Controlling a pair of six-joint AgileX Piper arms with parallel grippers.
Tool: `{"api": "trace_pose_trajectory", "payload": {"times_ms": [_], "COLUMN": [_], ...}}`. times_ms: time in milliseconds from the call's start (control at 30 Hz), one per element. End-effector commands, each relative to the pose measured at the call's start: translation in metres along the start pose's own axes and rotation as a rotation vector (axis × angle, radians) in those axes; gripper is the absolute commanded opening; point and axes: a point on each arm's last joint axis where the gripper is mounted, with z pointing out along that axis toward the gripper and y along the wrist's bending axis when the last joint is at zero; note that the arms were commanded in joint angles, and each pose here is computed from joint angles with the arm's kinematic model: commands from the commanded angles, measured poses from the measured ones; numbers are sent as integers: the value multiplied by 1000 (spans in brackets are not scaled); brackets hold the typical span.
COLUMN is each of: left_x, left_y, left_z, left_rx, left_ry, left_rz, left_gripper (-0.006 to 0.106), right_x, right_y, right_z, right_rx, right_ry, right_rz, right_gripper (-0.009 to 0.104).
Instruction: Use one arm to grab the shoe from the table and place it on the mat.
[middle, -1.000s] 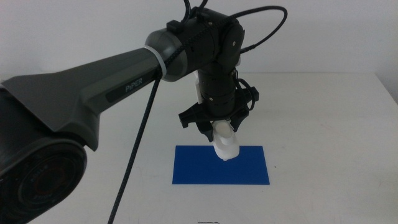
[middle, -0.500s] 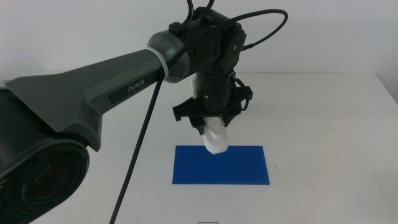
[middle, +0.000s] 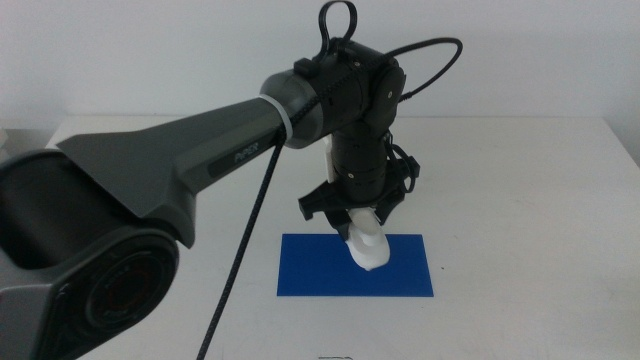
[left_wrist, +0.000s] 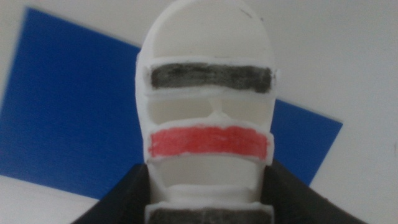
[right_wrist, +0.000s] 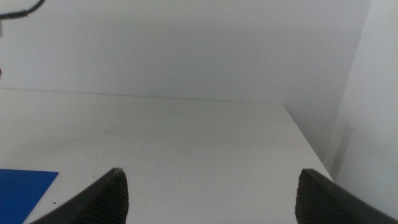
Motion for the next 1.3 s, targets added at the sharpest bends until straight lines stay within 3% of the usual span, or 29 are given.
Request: {"api": "trace_pose_trajectory", "payload": {"times_ms": [0, 233, 300, 633, 767, 1267], "left_x": [5, 5, 4, 3, 3, 0], "left_y": [-1, -2, -2, -2, -2, 0], "left_z": [-35, -34, -34, -33, -29, -8], "left_rx": [39, 41, 36, 29, 19, -46], "left_ry": [17, 18, 12, 11, 15, -26], "left_rz": [-24, -21, -80, -829, -1056, -1048], "left_gripper": [-2, -2, -2, -2, -2, -2], "right_x": [-14, -14, -14, -14, -14, -14], "right_y": [-1, -1, -1, -1, -1, -1], "right_z": [-3, -3, -3, -3, -3, -3], "right_rx": [8, 8, 8, 8, 8, 8], "right_ry": [-115, -115, -115, -115, -115, -115], "right_rz": [-14, -14, -14, -14, -14, -14], "right_gripper": [94, 94, 94, 94, 94, 94]}}
